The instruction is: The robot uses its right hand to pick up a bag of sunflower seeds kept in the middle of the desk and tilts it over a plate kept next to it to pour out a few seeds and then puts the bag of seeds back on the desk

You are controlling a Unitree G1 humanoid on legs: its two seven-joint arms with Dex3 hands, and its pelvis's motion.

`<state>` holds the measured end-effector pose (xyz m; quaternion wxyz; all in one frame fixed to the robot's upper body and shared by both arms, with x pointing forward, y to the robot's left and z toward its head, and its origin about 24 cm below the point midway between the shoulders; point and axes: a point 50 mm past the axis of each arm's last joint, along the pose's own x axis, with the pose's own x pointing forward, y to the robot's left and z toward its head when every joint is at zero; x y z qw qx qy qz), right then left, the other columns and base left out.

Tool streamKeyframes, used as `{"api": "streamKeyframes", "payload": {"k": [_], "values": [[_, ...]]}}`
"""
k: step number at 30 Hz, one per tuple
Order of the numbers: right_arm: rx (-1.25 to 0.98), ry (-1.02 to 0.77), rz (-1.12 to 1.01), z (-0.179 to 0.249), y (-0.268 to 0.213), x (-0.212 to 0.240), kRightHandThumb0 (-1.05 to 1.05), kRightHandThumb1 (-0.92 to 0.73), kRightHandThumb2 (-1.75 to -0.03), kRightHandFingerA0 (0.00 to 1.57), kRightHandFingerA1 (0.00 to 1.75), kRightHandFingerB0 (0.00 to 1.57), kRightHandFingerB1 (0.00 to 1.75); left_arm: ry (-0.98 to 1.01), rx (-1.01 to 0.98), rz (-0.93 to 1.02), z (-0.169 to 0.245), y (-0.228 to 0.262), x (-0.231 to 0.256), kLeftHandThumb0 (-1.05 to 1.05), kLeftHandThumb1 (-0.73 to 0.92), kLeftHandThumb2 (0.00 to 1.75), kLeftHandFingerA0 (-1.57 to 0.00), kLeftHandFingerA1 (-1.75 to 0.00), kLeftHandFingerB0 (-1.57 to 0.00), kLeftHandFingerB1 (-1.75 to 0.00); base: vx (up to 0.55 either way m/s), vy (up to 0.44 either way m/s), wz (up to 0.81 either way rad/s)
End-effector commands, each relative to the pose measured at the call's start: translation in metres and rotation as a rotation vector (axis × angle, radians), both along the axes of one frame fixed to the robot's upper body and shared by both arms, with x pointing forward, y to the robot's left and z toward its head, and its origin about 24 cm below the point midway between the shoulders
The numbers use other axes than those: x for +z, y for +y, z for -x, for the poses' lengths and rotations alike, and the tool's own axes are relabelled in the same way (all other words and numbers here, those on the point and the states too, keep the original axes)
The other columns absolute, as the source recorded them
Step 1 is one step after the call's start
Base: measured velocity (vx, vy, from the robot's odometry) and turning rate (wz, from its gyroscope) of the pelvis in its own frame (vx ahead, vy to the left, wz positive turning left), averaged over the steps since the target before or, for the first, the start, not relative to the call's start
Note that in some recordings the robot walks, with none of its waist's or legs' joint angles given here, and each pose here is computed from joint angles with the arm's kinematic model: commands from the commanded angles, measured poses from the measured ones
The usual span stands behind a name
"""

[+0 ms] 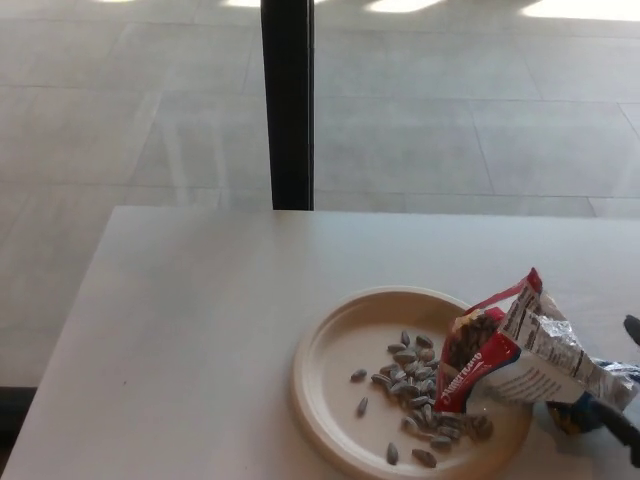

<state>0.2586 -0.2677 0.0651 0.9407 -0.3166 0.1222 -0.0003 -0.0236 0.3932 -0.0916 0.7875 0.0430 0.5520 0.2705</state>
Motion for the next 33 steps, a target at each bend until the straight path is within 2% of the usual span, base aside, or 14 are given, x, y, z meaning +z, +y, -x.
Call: {"api": "streamKeyframes", "payload": {"k": [1,10,12,13,18,19,21,22,26,27,28,29,31,33], "values": [[0.006,-0.049,-0.036,0.002,-0.024,0.038,-1.05,-0.66,-0.62,0.00,0.00,0.00,0.00,-0.008,0.008,-0.006,0.002,0.001,0.001,-0.72,0.73,0.63,-0.53,-0.55,-0.46,-0.42,0.00,0.000,0.00],[-0.084,-0.110,-0.328,0.053,-0.101,0.068,-1.03,-0.53,-0.78,0.00,0.00,0.00,0.00,-0.006,0.006,-0.013,0.003,0.002,0.002,-0.73,0.56,0.97,-0.49,-0.64,-0.41,-0.55,0.00,0.000,0.00],[-0.142,-0.124,-0.409,0.067,-0.122,0.072,-1.05,-0.60,-1.01,0.00,0.32,0.00,0.12,-0.014,0.046,0.005,0.004,0.001,0.001,-0.74,0.70,0.61,-0.53,-0.59,-0.49,-0.44,0.00,0.000,0.00],[-0.178,-0.143,-0.460,0.075,-0.129,0.072,-1.05,-0.53,-0.72,0.00,0.00,0.00,0.05,-0.010,0.043,0.003,0.004,0.001,0.001,-0.73,0.71,0.61,-0.54,-0.58,-0.50,-0.44,0.00,0.000,0.00],[-0.374,-0.302,-0.637,0.121,-0.170,0.064,-1.01,-0.59,-0.58,0.00,0.20,0.00,0.52,0.007,0.002,-0.013,0.006,0.002,0.003,-0.75,0.73,0.62,-0.52,-0.57,-0.47,-0.44,0.00,0.000,0.00],[-0.498,-0.327,-0.663,0.142,-0.188,0.059,-1.00,-0.59,-0.54,0.00,0.19,0.00,0.58,0.023,-0.013,-0.023,0.005,0.003,0.003,-0.75,0.57,0.98,-0.51,-0.64,-0.43,-0.55,0.00,0.000,0.00],[-0.609,-0.371,-0.667,0.162,-0.202,0.053,-1.00,-0.66,-0.53,0.00,0.19,0.00,0.52,-0.001,0.012,-0.016,0.006,0.003,0.003,-0.75,0.72,0.63,-0.57,-0.61,-0.49,-0.45,0.00,0.000,0.00],[-0.667,-0.413,-0.699,0.175,-0.209,0.048,-0.96,-0.52,-0.96,0.00,0.62,0.00,0.55,-0.007,0.015,-0.014,0.005,0.003,0.003,-0.74,0.73,0.62,-0.54,-0.58,-0.49,-0.44,0.00,0.000,0.00],[-0.823,-0.467,-0.728,0.203,-0.219,0.033,-1.03,-0.58,-1.00,0.00,0.62,0.00,0.54,0.002,-0.016,-0.028,0.004,0.003,0.004,-0.76,0.75,0.62,-0.55,-0.57,-0.47,-0.43,0.00,0.000,0.00],[-0.860,-0.474,-0.737,0.209,-0.221,0.028,-1.05,-0.60,-1.01,0.00,0.60,0.00,0.52,-0.003,-0.005,-0.023,0.003,0.004,0.004,-0.73,0.58,0.98,-0.48,-0.64,-0.40,-0.55,0.00,0.000,0.00],[-0.915,-0.464,-0.754,0.219,-0.223,0.016,-1.01,-0.80,-0.61,0.00,0.01,0.00,0.45,-0.007,0.029,-0.021,0.003,0.004,0.003,-0.75,0.57,0.97,-0.48,-0.63,-0.40,-0.53,0.00,0.000,0.00],[-0.947,-0.454,-0.753,0.225,-0.223,0.008,-1.03,-0.61,-1.04,0.00,0.63,0.00,0.52,-0.007,0.041,-0.021,0.003,0.004,0.003,-0.76,0.57,0.98,-0.47,-0.62,-0.40,-0.53,0.00,0.000,0.00],[-1.037,-0.480,-0.765,0.231,-0.222,-0.008,-0.99,-0.82,-0.49,0.00,0.15,0.00,0.32,-0.025,0.074,-0.013,0.000,0.003,0.001,-0.77,0.72,0.62,-0.52,-0.52,-0.45,-0.38,0.00,0.000,0.00],[-1.138,-0.521,-0.864,0.239,-0.219,-0.028,-1.01,-0.80,-0.49,0.00,0.23,0.00,0.37,-0.032,0.090,-0.010,-0.001,0.001,-0.001,-0.77,0.71,0.61,-0.55,-0.54,-0.45,-0.38,0.00,0.000,0.00]]}}
